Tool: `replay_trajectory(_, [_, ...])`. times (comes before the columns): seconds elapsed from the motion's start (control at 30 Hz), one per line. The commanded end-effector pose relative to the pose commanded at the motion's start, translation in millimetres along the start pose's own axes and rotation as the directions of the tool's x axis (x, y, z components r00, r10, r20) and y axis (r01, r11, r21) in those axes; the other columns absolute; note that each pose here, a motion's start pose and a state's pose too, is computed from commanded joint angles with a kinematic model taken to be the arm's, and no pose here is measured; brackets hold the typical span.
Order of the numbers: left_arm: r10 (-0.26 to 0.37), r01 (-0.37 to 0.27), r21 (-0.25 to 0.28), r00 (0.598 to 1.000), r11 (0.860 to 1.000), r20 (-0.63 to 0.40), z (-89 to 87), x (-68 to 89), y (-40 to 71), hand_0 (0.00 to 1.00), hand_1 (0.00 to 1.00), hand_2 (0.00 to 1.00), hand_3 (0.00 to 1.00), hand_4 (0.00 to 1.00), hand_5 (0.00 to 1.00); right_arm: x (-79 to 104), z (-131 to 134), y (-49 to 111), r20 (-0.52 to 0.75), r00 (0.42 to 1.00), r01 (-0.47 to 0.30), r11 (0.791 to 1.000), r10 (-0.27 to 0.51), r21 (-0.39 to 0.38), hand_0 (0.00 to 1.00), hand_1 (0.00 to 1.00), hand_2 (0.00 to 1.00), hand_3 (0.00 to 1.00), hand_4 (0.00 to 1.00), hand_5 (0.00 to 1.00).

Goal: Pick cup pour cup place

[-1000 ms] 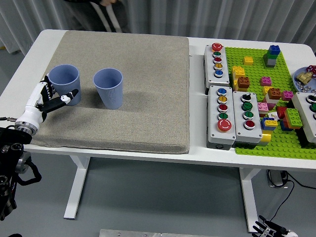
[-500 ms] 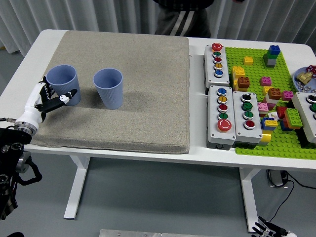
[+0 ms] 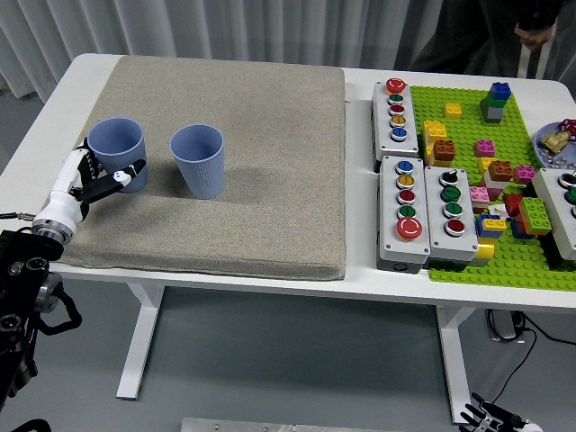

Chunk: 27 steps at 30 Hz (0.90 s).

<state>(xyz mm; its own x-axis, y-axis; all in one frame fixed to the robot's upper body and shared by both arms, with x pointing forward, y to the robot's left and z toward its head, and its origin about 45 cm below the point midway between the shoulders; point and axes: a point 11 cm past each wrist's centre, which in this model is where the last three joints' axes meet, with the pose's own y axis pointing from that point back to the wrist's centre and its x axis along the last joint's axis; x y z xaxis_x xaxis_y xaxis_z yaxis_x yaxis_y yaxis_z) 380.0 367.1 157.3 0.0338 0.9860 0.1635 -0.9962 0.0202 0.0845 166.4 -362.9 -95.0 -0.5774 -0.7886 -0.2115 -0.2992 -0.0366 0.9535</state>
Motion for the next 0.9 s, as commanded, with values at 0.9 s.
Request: replay_trajectory(0.9, [0.012,-0.012,0.011,1.0,1.0,0.008,-1.1,-1.3,-2.5,0.844,0.827,0.997,0.998,0.853,0.213,-0.6,-0.9,0.1,0.001,1.0,0.003,1.0,-0.003,0.001,0.765,0.695,0.73,0.615,0.233,0.152])
